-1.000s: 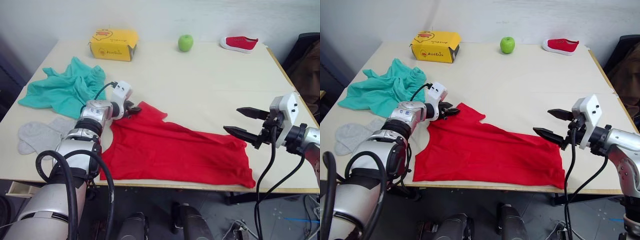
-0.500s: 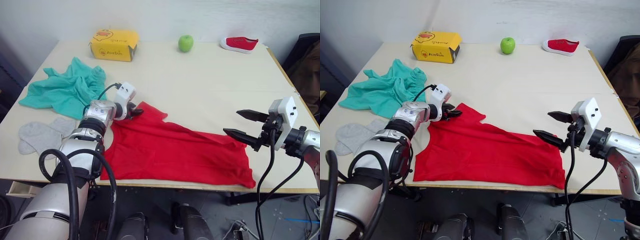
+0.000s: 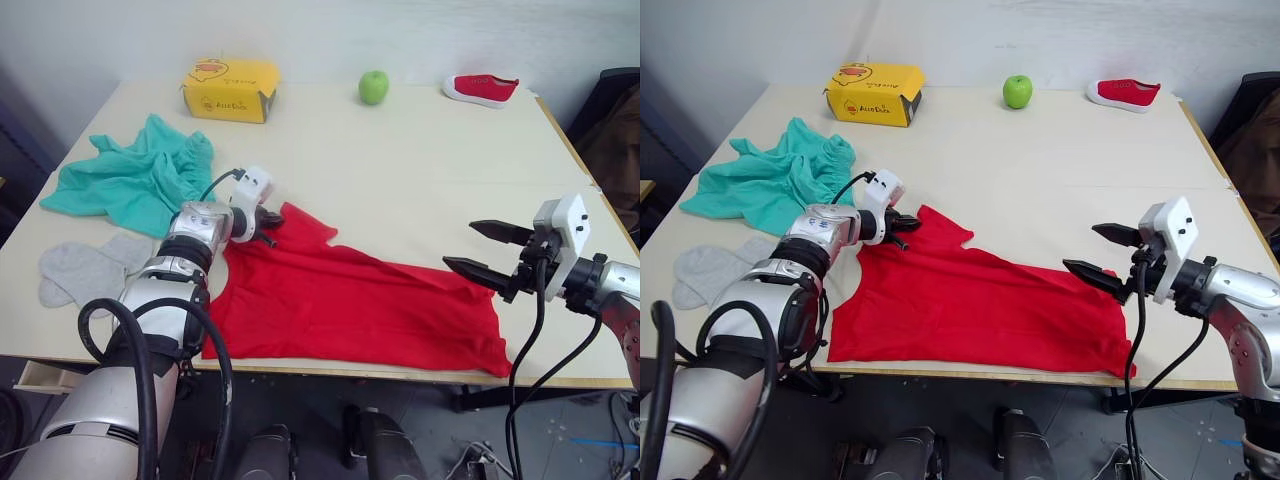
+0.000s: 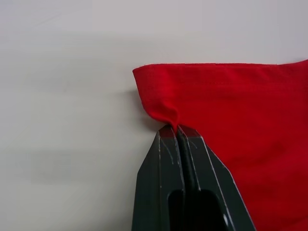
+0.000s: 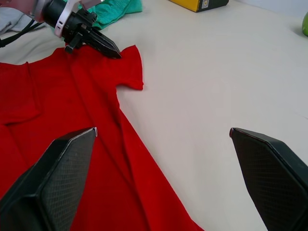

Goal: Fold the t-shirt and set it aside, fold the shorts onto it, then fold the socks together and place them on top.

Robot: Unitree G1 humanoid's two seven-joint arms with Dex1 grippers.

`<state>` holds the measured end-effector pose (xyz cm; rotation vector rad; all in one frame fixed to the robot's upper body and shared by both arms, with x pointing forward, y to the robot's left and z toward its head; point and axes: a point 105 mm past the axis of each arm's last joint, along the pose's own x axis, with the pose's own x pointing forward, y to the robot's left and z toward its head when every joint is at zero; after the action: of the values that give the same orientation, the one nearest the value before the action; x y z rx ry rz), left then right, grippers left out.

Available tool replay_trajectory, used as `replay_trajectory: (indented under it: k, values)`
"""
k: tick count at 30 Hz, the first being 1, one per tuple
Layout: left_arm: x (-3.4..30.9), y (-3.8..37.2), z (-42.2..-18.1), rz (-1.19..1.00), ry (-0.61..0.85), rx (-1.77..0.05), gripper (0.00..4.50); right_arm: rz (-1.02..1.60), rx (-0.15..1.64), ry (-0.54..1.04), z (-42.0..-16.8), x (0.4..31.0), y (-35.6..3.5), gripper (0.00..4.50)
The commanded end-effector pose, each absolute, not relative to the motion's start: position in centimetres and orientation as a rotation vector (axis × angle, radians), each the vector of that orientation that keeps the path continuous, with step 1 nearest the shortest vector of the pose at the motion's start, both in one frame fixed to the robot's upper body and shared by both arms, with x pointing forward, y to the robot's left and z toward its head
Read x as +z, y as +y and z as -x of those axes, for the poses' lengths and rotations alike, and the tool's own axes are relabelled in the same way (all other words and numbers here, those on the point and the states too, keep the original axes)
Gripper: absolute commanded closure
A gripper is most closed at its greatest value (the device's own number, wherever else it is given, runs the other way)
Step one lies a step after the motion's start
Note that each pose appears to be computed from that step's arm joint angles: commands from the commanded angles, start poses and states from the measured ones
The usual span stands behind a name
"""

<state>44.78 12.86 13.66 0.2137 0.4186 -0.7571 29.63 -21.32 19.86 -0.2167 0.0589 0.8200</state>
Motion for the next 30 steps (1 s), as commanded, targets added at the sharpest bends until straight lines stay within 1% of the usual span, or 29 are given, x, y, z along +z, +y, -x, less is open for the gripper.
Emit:
replay_trajectory:
  k: [1,4,6,10,14,18,20,23,24,30]
  values:
    - [17.5,12.0,-44.5,-0.248,0.217,-0.901,4.49,0.240,0.848,0.018,-29.6,20.7,-20.8,0.00]
    - [19.0,12.2,-43.1,-0.268,0.114,-1.044,4.49,0.244,0.879,0.045,-29.4,20.3,-20.5,0.00]
    - [19.2,12.5,-42.0,-0.289,0.076,-1.134,4.49,0.251,0.900,0.070,-29.3,19.9,-20.5,0.00]
    - [18.3,14.5,-39.0,-0.473,-0.029,-1.257,4.49,0.265,0.945,0.148,-28.9,18.6,-20.6,0.00]
    - [17.2,15.7,-35.5,-0.514,-0.080,-1.355,4.49,0.282,0.957,0.193,-29.0,17.6,-21.1,0.00]
    - [15.5,16.4,-32.8,-0.660,-0.111,-1.388,4.49,0.292,0.966,0.212,-29.2,17.2,-21.3,0.00]
    - [15.0,16.8,-32.3,-0.732,-0.124,-1.375,4.49,0.292,0.969,0.214,-29.4,17.2,-21.4,0.00]
    - [13.9,17.6,-32.3,-0.952,-0.172,-1.327,4.49,0.293,0.976,0.219,-29.8,17.0,-21.4,0.00]
    - [13.5,17.8,-32.4,-0.979,-0.169,-1.319,4.49,0.294,0.979,0.220,-29.9,17.0,-21.4,0.00]
    - [13.3,18.2,-33.1,-0.951,-0.179,-1.276,4.49,0.293,0.986,0.218,-30.5,17.0,-21.3,0.00]
